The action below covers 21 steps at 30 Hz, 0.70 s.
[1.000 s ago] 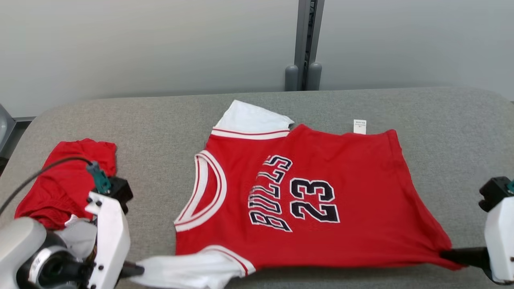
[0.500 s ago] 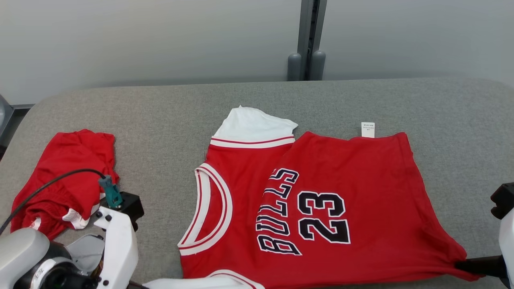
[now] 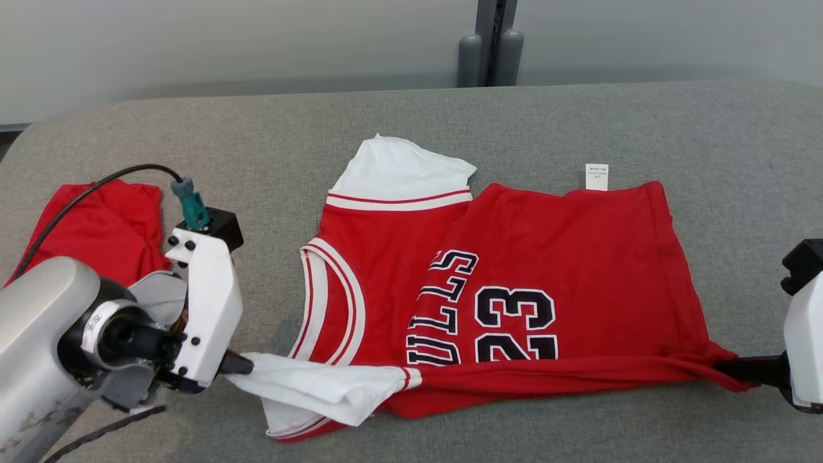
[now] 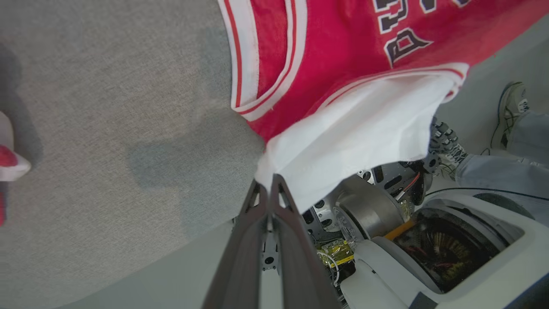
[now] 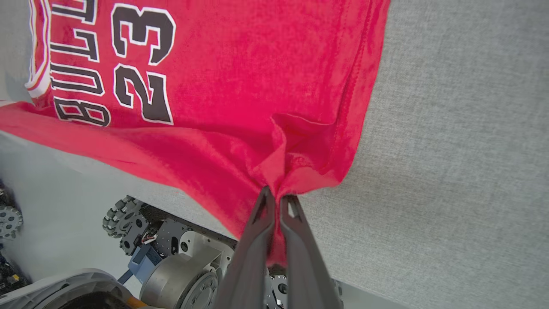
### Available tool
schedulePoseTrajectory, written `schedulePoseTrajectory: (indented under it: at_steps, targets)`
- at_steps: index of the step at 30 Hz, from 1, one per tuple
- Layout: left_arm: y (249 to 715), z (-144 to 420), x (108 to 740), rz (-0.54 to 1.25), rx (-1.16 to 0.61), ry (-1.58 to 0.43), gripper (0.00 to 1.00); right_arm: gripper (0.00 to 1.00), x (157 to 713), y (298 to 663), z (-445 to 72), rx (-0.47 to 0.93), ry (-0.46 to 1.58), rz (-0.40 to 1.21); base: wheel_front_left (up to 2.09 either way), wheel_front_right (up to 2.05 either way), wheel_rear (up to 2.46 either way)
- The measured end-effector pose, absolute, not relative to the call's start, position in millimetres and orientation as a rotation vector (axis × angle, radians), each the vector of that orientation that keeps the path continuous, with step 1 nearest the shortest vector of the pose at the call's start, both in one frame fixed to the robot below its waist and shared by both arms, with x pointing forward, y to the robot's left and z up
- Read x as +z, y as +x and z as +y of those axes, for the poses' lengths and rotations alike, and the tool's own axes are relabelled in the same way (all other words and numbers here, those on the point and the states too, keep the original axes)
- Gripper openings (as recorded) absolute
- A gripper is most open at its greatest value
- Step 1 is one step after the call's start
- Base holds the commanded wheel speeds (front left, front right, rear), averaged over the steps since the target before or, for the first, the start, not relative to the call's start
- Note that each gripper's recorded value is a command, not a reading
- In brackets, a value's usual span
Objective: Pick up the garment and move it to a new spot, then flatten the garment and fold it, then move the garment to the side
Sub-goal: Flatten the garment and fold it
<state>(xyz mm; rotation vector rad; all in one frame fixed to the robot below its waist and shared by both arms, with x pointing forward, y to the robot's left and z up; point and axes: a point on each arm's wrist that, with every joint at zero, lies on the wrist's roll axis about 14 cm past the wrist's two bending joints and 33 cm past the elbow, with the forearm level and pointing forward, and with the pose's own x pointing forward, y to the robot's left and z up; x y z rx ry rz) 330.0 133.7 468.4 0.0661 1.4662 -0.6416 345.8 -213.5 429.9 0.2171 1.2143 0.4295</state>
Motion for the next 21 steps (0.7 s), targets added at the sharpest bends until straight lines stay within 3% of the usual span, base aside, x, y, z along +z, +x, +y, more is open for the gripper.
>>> schedulePoseTrajectory:
  at_steps: [21]
  targets:
    - [404,97,419,1.455,-0.654,0.023,0.0,0.0,418,378,-206,0.301,0.276,1.226,0.0,0.0,0.0]
